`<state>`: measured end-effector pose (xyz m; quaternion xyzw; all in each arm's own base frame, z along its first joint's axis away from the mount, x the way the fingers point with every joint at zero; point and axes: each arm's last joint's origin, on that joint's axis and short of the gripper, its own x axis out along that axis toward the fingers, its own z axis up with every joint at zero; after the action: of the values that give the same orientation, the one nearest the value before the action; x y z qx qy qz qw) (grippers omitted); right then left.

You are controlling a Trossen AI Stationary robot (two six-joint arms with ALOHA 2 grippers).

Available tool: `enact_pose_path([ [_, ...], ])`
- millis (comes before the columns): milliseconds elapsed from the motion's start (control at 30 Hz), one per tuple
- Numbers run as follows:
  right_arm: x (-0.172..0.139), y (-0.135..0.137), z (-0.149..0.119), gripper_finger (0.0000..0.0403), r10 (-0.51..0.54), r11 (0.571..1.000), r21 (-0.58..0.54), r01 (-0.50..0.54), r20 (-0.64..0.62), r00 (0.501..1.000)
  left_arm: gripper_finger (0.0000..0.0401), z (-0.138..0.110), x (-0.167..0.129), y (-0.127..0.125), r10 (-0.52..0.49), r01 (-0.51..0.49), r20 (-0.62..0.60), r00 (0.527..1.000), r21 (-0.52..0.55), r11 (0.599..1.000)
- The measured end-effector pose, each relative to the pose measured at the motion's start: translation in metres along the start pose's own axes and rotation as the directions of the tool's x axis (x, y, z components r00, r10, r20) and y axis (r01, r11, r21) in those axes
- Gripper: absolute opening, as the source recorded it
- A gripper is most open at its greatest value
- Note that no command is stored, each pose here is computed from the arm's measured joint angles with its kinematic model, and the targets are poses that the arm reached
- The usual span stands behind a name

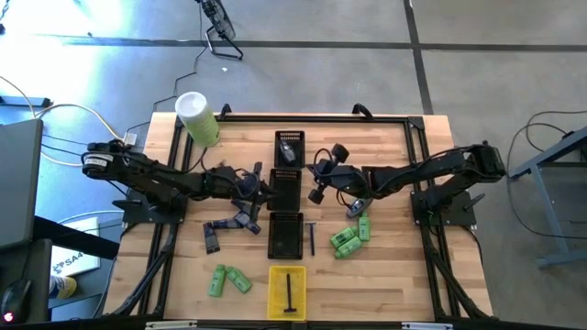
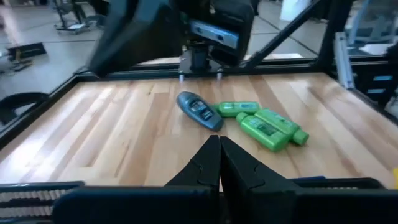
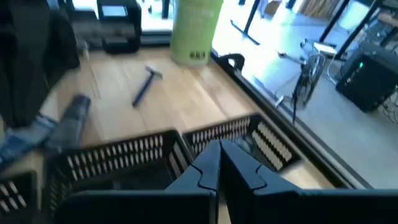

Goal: Pick & Place Travel size toiletries
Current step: Put the dark blue shave butter bottle into the center black bin

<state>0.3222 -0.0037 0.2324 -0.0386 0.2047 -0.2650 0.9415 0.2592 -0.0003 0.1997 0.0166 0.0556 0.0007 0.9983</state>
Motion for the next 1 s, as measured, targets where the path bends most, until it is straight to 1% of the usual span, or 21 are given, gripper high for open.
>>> enact_pose_path([
  [133,-0.001,-0.001,-0.010,0.0003,-0.011,1.000,-0.029,0.008,-0.094,0.996,0.0000,0.000,0.000,0.001,0.019,-0.019,-0.001,1.000,0.049,0.999],
  [233,0.000,-0.006,-0.015,0.0003,-0.027,0.999,-0.049,0.020,-0.143,0.989,0.0000,-0.001,0.000,0.008,0.064,-0.063,-0.006,0.998,0.074,0.995],
  [333,0.004,-0.014,-0.018,0.0003,-0.054,0.998,-0.050,0.046,-0.178,0.983,0.0000,-0.003,-0.001,0.017,0.102,-0.100,-0.034,0.994,0.066,0.993],
  [433,0.008,-0.024,-0.023,0.0003,-0.062,0.998,-0.038,0.055,-0.234,0.970,0.0000,-0.010,-0.001,0.023,0.120,-0.117,-0.096,0.988,0.041,0.992],
  [600,0.010,-0.037,-0.034,0.0003,-0.040,0.999,-0.012,0.038,-0.355,0.934,0.0000,-0.021,-0.003,0.022,0.111,-0.111,-0.212,0.971,0.014,0.994],
  [733,0.011,-0.045,-0.041,0.0003,-0.047,0.999,-0.038,0.034,-0.433,0.900,0.0000,-0.023,-0.003,0.018,0.095,-0.100,-0.236,0.967,-0.010,0.995],
  [833,0.014,-0.051,-0.041,0.0003,0.000,1.000,-0.026,-0.013,-0.439,0.898,0.0000,-0.019,-0.002,0.013,0.073,-0.079,-0.198,0.977,-0.021,0.997],
  [933,0.020,-0.055,-0.034,0.0003,0.075,0.997,0.008,-0.078,-0.384,0.920,0.0000,-0.015,-0.001,0.010,0.071,-0.073,-0.159,0.985,-0.012,0.997],
  [1000,0.023,-0.056,-0.029,0.0003,0.120,0.993,0.023,-0.119,-0.331,0.936,0.0000,-0.014,-0.001,0.010,0.093,-0.096,-0.149,0.984,-0.009,0.995],
])
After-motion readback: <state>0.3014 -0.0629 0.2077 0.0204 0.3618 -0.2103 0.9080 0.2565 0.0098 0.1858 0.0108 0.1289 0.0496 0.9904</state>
